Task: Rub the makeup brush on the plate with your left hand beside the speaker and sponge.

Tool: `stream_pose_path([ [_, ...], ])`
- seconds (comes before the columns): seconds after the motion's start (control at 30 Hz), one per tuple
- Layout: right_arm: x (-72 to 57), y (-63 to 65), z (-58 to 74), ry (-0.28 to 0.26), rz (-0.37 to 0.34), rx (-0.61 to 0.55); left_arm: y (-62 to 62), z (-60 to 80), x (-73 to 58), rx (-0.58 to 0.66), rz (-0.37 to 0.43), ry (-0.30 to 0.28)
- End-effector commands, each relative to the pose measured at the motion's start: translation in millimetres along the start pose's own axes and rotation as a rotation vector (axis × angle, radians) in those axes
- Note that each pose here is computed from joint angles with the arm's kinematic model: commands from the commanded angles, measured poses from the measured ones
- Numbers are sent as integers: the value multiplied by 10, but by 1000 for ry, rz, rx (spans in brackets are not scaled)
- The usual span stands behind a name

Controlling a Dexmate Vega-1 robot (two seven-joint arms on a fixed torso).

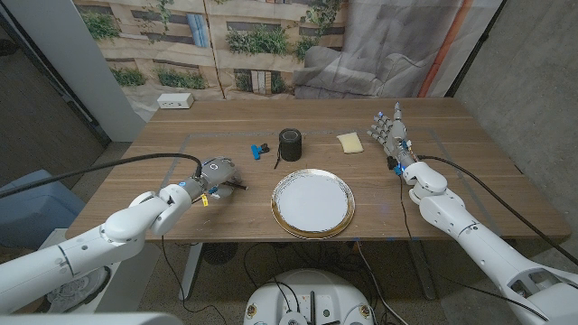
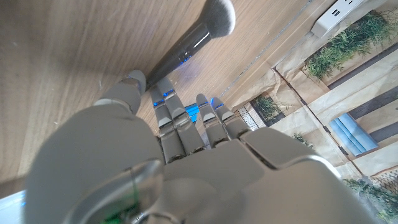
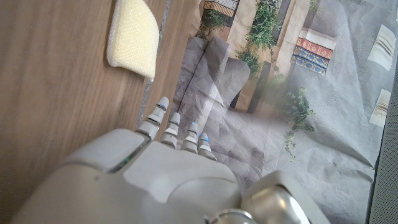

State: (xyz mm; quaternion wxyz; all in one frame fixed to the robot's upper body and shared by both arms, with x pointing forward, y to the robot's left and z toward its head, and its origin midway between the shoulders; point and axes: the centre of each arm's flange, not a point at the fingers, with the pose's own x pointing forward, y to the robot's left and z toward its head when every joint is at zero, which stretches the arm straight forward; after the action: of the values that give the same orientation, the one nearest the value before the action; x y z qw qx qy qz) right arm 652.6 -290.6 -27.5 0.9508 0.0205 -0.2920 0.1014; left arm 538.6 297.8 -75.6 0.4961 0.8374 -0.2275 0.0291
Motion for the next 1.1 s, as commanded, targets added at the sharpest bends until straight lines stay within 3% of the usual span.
stream_pose_path([
  [0.03,0,0,-1,0,0,0,-35,4,-15,-1,26,-7],
  [1.1,-1,0,-1,0,0,0,-150,10,-50,8,89,-39],
])
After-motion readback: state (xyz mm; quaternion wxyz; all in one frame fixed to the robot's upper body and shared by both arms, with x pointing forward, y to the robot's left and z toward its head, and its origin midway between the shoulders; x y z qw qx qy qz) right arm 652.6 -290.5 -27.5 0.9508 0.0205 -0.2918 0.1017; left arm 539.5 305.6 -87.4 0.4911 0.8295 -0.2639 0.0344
